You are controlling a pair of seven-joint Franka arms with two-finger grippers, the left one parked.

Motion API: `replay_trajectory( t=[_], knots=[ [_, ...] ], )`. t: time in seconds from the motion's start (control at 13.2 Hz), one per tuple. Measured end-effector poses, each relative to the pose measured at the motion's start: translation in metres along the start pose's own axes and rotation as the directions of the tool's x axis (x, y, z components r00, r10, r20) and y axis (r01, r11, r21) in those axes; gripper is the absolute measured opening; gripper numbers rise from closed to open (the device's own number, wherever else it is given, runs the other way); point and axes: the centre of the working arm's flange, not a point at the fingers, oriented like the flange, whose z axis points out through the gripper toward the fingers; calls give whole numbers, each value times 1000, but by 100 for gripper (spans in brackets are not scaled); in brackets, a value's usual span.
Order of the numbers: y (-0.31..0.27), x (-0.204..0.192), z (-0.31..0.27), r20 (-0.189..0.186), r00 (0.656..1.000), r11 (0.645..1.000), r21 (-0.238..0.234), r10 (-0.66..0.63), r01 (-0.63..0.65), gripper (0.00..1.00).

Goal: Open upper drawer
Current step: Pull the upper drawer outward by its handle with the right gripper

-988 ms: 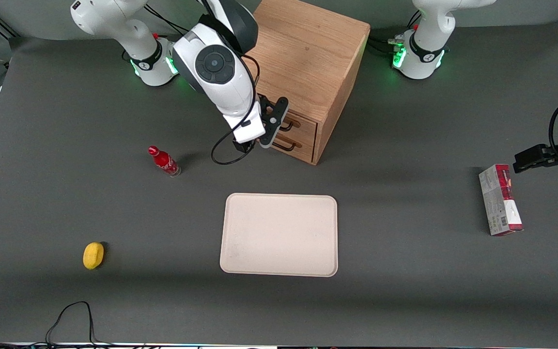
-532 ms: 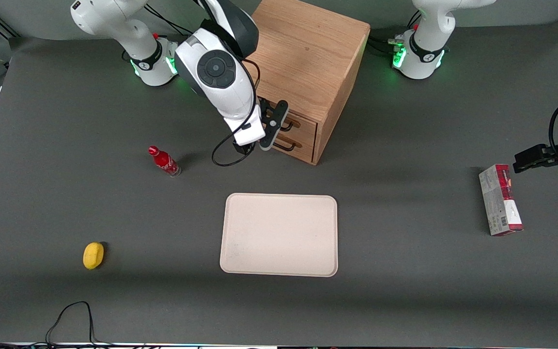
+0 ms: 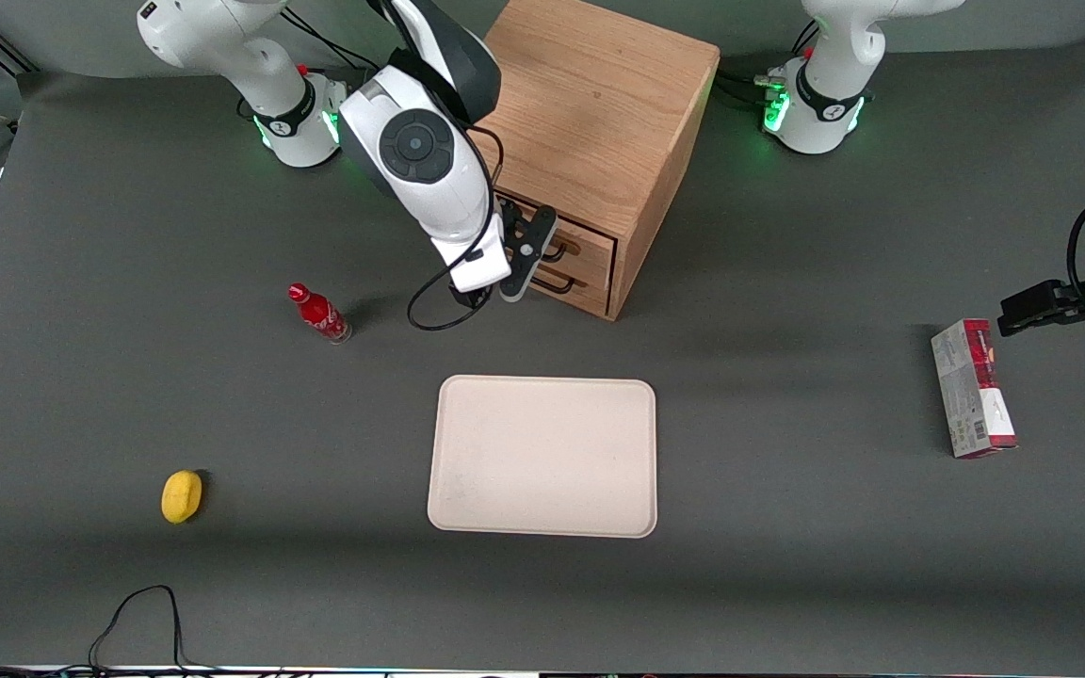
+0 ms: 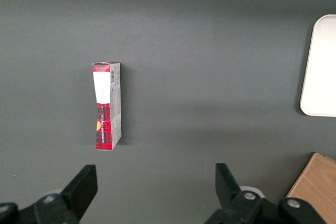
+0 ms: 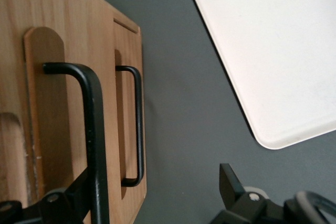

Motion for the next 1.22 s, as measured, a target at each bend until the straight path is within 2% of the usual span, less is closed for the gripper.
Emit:
replay_trajectory(
  t=[1.22],
  knots=[
    [116,1,-11,-58,994,993,-62,98,-101,100]
  ],
)
